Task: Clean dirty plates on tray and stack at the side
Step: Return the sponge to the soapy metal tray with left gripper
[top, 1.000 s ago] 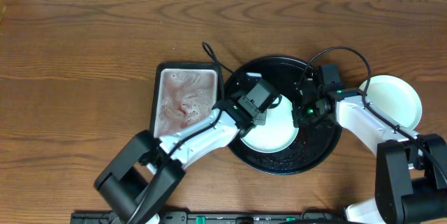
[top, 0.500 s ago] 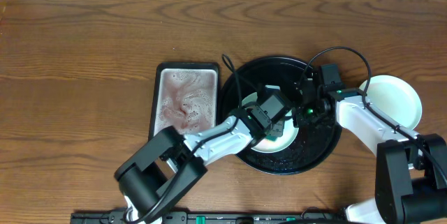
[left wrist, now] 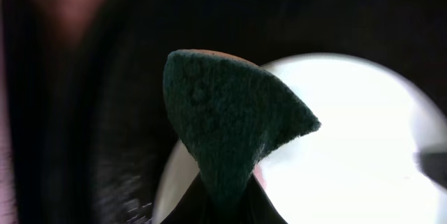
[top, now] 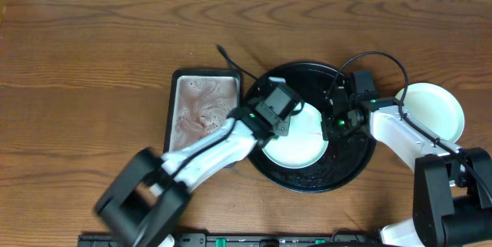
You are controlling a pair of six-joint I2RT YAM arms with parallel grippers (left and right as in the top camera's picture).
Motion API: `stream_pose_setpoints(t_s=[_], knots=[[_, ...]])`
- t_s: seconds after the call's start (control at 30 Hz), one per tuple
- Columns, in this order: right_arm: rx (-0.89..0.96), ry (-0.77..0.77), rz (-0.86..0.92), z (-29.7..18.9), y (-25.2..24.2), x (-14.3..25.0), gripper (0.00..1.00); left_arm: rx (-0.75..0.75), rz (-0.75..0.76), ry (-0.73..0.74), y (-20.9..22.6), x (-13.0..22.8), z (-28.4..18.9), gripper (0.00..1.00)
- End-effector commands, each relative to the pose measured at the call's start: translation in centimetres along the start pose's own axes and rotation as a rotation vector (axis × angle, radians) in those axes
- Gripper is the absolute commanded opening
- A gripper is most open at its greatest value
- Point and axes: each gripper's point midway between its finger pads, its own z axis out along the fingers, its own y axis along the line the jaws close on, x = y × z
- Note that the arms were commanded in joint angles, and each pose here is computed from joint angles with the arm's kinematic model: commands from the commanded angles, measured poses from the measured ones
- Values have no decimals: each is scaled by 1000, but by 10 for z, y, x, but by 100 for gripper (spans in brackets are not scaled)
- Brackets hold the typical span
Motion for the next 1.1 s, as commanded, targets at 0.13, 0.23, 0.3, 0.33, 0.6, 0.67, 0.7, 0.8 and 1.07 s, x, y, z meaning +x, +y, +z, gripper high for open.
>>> stream_pose_setpoints(t_s=[0.13, 0.23, 0.3, 0.33, 0.6, 0.67, 0.7, 0.8, 1.07], knots=[[21, 50, 2, 14, -4, 17, 11, -36, -48, -104, 40, -36, -67, 7], [20, 39, 3, 14, -4, 14, 11, -105, -109, -59, 76, -35, -67, 7], [20, 38, 10, 14, -4, 14, 11, -113, -117, -13, 93, -30, -61, 7], [20, 38, 10, 14, -4, 14, 11, -106, -114, 10, 100, -27, -57, 7], [20, 37, 9, 14, -4, 14, 1, -202, -229, 140, 162, 1, -24, 7], [20, 34, 8, 14, -3, 13, 1, -218, -239, 170, 168, 7, -16, 8], [20, 31, 8, 14, -3, 12, 1, -223, -241, 179, 170, 10, -12, 8], [19, 29, 7, 14, -3, 12, 1, -234, -240, 211, 172, 17, -1, 8], [27, -18, -18, 4, -1, -2, 1, -232, -210, 218, 172, 18, -3, 63]])
